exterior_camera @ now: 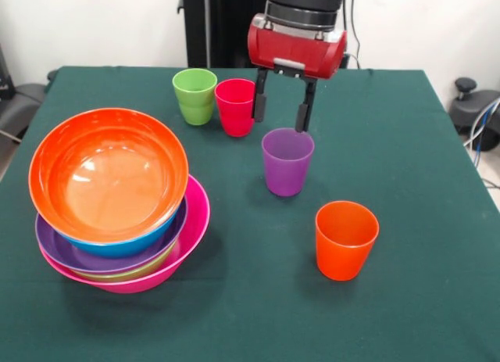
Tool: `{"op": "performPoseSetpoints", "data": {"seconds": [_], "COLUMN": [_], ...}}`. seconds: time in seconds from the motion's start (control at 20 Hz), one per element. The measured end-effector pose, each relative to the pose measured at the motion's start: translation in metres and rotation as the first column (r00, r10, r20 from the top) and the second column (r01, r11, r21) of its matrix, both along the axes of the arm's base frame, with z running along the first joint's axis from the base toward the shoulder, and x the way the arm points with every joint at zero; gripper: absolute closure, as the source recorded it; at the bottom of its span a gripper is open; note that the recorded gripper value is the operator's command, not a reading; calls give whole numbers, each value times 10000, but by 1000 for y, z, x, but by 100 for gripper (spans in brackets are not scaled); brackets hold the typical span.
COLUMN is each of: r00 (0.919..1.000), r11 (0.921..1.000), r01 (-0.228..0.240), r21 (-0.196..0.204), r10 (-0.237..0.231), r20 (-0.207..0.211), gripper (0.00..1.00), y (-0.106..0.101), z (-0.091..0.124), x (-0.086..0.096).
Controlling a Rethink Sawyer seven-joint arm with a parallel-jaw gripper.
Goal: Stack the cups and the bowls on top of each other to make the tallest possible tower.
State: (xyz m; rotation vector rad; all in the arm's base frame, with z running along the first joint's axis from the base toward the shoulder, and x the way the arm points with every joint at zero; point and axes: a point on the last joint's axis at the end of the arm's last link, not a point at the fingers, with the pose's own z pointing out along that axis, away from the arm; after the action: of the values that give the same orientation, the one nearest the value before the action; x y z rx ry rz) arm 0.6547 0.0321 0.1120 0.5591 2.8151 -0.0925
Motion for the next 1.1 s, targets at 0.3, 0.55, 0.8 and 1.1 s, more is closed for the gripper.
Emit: {"op": "performPoseSetpoints", "data": {"seconds": [0.3,0.55,0.8,1.1], "r00": [9995,9984,9968,9933], "r11": [10000,10000,9998,9995], "r01": [44,98,171,282], "r21": [19,2,-63,-170], "r10": [-44,-97,-176,-300], "r20": [-323,-562,-776,-1116], "gripper": [0,0,0,0], "y": [-2,-5,-11,-20], "z": [-18,-31,-45,-69], "x": [-7,-14,-21,-35]}}
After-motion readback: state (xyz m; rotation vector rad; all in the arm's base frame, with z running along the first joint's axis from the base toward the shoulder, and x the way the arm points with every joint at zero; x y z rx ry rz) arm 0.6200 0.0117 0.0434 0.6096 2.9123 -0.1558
